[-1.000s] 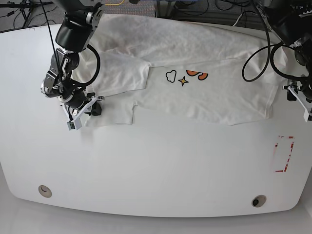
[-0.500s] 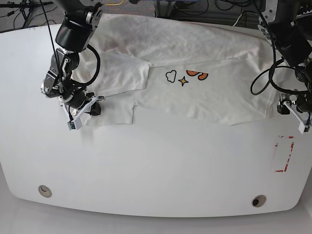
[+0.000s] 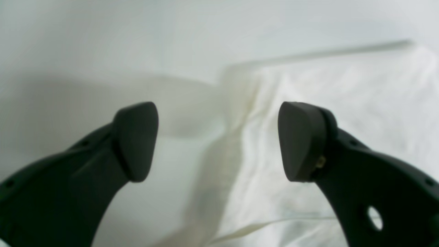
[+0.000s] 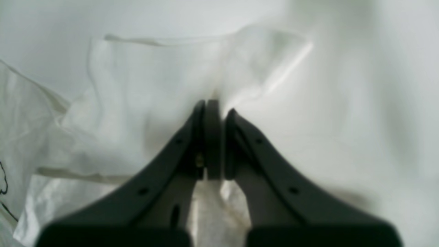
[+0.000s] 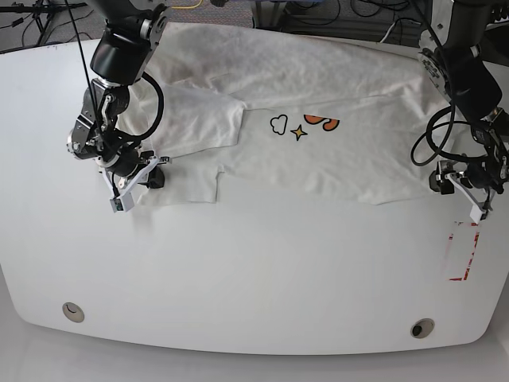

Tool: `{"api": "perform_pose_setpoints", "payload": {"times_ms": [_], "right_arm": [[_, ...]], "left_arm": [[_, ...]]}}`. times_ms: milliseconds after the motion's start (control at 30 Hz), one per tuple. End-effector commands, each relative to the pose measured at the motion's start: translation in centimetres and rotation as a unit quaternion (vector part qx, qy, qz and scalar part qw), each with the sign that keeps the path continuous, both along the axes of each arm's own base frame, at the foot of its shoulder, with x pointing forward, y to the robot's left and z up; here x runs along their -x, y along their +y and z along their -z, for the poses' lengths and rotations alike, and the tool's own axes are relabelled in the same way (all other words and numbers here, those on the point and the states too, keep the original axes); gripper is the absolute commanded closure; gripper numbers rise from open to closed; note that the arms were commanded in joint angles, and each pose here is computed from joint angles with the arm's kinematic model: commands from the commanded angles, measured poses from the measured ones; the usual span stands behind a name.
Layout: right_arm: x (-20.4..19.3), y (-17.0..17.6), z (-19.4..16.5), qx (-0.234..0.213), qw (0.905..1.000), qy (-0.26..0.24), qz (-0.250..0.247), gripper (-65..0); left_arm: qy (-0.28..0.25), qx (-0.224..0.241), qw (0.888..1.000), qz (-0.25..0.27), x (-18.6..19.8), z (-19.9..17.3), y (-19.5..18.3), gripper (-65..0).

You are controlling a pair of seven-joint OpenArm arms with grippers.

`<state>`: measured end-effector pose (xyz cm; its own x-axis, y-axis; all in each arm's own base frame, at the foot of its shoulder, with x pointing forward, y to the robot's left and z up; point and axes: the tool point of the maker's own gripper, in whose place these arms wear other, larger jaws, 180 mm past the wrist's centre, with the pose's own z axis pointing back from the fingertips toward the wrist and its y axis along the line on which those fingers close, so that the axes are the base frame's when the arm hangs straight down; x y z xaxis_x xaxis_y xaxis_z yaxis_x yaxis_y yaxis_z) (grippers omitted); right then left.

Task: Fold the T-shirt properly
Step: 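Lower both grippers onto the shirt and close them on the fabric, then fold the grasped shirt section over toward the collar with both grippers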

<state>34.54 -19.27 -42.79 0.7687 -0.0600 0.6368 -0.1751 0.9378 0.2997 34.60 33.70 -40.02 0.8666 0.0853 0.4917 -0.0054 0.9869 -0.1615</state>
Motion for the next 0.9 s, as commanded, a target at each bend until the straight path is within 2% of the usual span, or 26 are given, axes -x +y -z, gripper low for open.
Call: {"api": "perform_pose_setpoints", "payload": {"times_ms": [0, 333, 400, 500, 533, 700, 867], "right_arm": [[0.5, -0.6, 0.4, 0.021, 0.9996, 0.021, -0.007, -0.8], [0.5, -0.6, 0.4, 0.021, 0.9996, 0.020, -0.007, -0.8], [0.4, -0.7, 0.3, 0.021, 0.9996, 0.019, -0.007, -0.8], [0.3, -0.9, 0.2, 0.023, 0.9996, 0.018, -0.006, -0.8], [0.0, -1.2, -0.1, 0.027, 0.9995, 0.014, -0.005, -0.8], [-0.5, -1.3, -0.5, 0.028, 0.9996, 0.009, -0.006, -0.8], [-1.3, -1.4, -1.1, 0.036, 0.9993, 0.002, -0.008, -0.8]], "left_arm": [[-0.023, 0.007, 1.000, 0.001, -1.3, -1.1, 0.0, -51.5], [-0.010, 0.015, 0.999, 0.041, -2.2, -0.2, -3.4, -51.0], [-0.008, 0.013, 0.999, 0.047, -2.3, -0.1, -3.6, -48.9], [-0.004, 0.009, 0.998, 0.058, -2.3, 0.0, -4.1, -37.2], [-0.001, 0.006, 0.998, 0.064, -2.4, 0.1, -4.3, -28.9], [0.003, 0.002, 0.997, 0.073, -2.4, 0.2, -4.6, -1.1], [0.002, 0.002, 0.998, 0.070, -2.4, 0.2, -4.4, 0.0]]}}
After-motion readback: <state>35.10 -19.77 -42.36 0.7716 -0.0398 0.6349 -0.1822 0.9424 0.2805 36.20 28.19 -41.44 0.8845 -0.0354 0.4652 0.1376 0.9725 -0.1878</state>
